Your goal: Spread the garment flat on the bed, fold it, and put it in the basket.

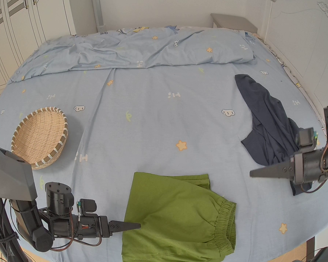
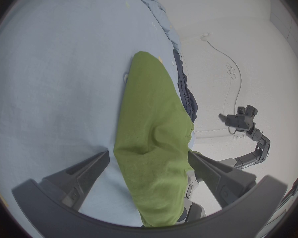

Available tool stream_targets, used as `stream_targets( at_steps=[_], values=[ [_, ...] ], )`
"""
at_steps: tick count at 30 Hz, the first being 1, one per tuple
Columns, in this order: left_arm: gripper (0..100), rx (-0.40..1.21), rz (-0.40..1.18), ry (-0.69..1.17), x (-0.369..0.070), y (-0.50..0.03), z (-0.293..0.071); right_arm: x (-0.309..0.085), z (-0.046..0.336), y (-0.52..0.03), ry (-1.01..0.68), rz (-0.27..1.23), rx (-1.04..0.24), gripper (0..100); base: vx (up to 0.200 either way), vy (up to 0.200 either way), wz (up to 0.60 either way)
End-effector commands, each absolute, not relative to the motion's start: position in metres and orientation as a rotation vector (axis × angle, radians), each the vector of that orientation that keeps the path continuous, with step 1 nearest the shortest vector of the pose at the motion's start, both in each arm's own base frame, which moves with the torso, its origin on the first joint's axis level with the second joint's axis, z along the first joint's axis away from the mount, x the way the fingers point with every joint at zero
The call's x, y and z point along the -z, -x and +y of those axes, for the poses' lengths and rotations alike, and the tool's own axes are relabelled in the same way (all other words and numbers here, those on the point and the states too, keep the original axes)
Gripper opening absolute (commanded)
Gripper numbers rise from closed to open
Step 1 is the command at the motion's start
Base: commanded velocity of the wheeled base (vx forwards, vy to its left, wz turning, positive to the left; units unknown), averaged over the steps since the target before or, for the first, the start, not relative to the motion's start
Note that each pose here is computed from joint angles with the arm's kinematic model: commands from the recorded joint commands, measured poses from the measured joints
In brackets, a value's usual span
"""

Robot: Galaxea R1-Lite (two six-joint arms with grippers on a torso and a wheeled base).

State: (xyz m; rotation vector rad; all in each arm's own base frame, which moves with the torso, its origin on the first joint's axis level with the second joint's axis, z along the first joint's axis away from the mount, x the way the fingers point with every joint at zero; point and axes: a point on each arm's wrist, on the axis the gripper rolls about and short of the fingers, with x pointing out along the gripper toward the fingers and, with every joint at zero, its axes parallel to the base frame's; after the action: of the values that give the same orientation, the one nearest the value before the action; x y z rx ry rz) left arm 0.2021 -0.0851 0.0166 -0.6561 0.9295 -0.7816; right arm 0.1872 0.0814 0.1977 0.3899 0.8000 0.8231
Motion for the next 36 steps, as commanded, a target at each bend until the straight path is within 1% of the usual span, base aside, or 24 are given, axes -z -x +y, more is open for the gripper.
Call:
stream_targets(
  at_steps=[1,7,10,14,27,28,36],
  values=[
    [100,0.769,0.981,0.653,-0.006,-0.2,-0.087,-0.237,0.069,-0.181,-0.39,0.658,-0.813,100,0.0,0.0,0.0],
    [100,0.82,0.998,0.627,-0.002,-0.201,-0.102,-0.236,0.07,-0.18,-0.395,0.665,-0.846,100,0.0,0.0,0.0],
    [100,0.834,0.982,0.617,-0.003,-0.205,-0.109,-0.234,0.07,-0.18,-0.397,0.671,-0.847,100,0.0,0.0,0.0],
    [100,0.854,0.957,0.666,-0.01,-0.218,-0.127,-0.235,0.07,-0.18,-0.395,0.669,-0.847,100,0.0,0.0,0.0],
    [100,0.889,0.91,0.677,-0.017,-0.229,-0.133,-0.232,0.071,-0.178,-0.394,0.682,-0.853,100,0.0,0.0,0.0],
    [0,0.889,0.91,0.677,-0.017,-0.229,-0.133,-0.232,0.071,-0.178,-0.395,0.681,-0.851,100,0.0,0.0,0.0],
    [0,0.89,0.899,0.693,-0.022,-0.228,-0.132,-0.231,0.07,-0.179,-0.397,0.685,-0.846,100,0.0,0.0,0.0]
  ],
)
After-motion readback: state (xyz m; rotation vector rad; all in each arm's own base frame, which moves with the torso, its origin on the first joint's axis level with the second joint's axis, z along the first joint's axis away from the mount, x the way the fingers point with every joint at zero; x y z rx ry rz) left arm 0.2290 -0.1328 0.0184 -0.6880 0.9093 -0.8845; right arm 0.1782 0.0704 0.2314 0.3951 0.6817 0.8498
